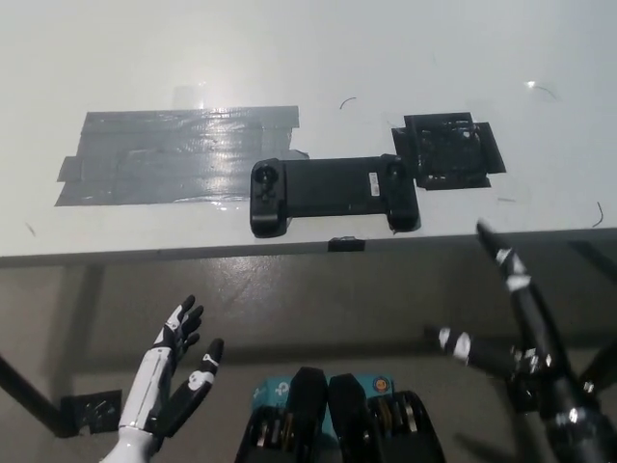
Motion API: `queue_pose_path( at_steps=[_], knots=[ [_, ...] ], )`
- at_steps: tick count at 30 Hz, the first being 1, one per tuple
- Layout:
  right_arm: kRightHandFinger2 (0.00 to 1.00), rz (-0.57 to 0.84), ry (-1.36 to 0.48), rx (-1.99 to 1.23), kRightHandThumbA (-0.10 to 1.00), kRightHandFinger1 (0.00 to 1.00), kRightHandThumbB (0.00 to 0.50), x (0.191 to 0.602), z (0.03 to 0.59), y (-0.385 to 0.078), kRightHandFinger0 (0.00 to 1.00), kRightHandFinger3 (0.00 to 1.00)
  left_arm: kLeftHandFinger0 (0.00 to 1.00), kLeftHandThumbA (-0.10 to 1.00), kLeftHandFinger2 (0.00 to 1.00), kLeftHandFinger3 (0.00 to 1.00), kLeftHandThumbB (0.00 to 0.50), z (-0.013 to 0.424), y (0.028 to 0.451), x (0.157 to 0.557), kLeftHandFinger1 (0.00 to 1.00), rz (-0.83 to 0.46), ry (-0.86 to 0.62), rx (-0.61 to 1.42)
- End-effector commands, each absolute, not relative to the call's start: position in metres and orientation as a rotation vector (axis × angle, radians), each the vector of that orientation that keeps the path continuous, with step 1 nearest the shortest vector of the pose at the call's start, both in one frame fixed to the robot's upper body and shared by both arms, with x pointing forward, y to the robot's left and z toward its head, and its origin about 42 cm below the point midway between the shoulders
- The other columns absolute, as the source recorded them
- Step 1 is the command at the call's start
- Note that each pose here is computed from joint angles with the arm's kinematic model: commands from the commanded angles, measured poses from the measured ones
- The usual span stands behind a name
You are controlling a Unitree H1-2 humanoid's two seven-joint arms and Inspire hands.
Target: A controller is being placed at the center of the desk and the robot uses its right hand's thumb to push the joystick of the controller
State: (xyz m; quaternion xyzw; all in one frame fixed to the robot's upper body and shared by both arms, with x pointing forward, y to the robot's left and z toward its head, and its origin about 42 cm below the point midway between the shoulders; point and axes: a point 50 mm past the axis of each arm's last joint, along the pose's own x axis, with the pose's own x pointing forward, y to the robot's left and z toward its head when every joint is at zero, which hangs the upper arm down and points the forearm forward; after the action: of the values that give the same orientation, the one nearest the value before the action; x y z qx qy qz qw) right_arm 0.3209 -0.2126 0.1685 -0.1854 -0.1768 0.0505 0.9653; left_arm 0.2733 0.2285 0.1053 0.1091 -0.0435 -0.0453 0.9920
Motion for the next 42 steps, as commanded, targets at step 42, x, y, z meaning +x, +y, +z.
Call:
queue_pose_path(
  at_steps=[42],
  knots=[
    [1.0, -0.039, -0.079, -0.307, 0.96, 1.0, 0.311, 0.541, 0.242, -0.172, 1.0, 1.0, 1.0, 0.39, 1.0, 1.0, 0.048, 0.123, 0.214, 0.276, 1.0, -0.151, -0.175, 0.281]
  ],
)
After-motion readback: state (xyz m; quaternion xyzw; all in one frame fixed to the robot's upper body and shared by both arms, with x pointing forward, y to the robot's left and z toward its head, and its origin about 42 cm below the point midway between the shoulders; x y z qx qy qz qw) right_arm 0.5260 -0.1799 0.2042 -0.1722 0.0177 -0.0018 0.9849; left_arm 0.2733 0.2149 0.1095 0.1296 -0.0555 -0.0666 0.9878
